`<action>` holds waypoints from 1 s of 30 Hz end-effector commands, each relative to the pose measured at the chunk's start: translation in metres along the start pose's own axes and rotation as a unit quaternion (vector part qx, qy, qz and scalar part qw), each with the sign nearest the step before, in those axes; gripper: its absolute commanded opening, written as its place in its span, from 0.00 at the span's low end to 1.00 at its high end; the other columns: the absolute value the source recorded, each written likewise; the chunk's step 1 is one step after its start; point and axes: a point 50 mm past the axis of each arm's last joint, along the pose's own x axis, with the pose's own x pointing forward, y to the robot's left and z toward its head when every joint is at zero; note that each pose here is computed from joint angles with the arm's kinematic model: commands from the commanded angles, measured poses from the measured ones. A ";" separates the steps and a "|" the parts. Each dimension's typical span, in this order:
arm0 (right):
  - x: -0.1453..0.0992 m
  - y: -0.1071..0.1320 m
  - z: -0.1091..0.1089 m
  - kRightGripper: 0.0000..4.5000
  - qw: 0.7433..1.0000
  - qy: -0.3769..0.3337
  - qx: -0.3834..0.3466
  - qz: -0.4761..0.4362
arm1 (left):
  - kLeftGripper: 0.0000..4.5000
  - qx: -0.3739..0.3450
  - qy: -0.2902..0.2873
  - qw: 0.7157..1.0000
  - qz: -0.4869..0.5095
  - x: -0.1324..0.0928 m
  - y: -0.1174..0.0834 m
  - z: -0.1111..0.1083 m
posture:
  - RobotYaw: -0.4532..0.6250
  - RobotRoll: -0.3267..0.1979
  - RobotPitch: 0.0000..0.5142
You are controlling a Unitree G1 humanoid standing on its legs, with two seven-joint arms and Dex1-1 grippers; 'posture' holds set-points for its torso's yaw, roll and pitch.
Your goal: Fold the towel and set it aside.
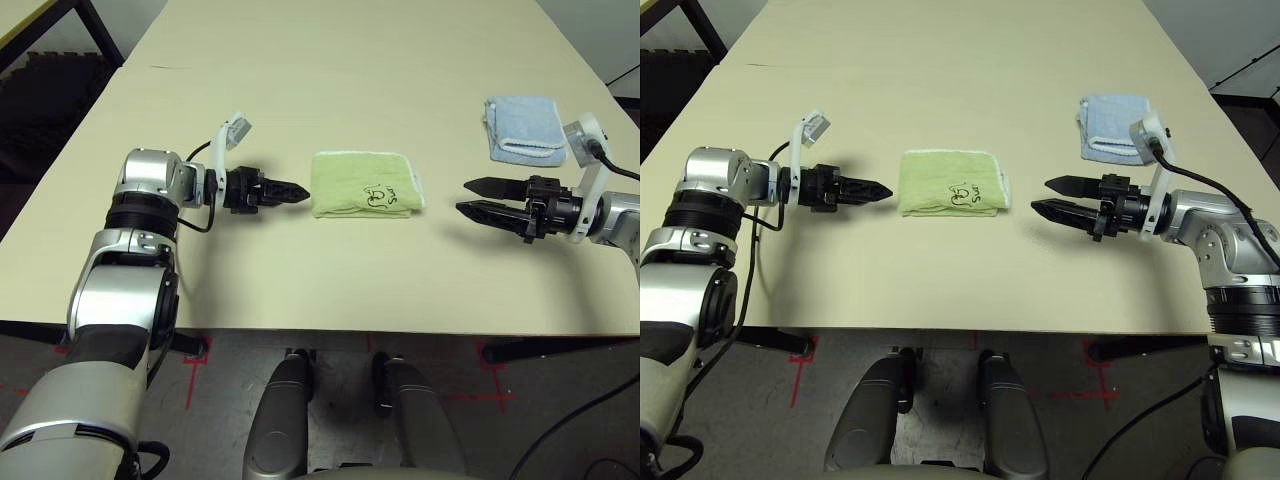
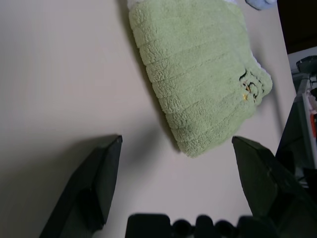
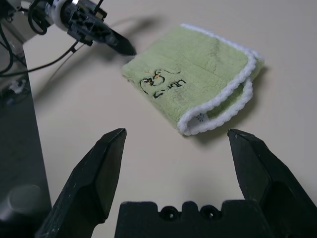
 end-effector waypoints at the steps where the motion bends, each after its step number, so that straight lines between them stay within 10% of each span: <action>1: -0.006 -0.001 0.002 0.99 0.998 0.010 -0.069 -0.009 | 1.00 -0.017 -0.012 1.000 -0.001 0.016 -0.001 0.000 | 0.48 0.62 0.41; 22: -0.010 -0.002 0.003 0.99 0.991 0.027 -0.134 -0.008 | 1.00 -0.066 0.007 0.998 -0.009 0.069 -0.014 -0.016 | 0.45 0.62 0.41; 30: -0.010 -0.004 0.006 1.00 0.990 0.026 -0.139 -0.015 | 0.44 -0.067 0.005 0.997 -0.036 0.081 -0.032 -0.010 | 0.45 0.62 0.41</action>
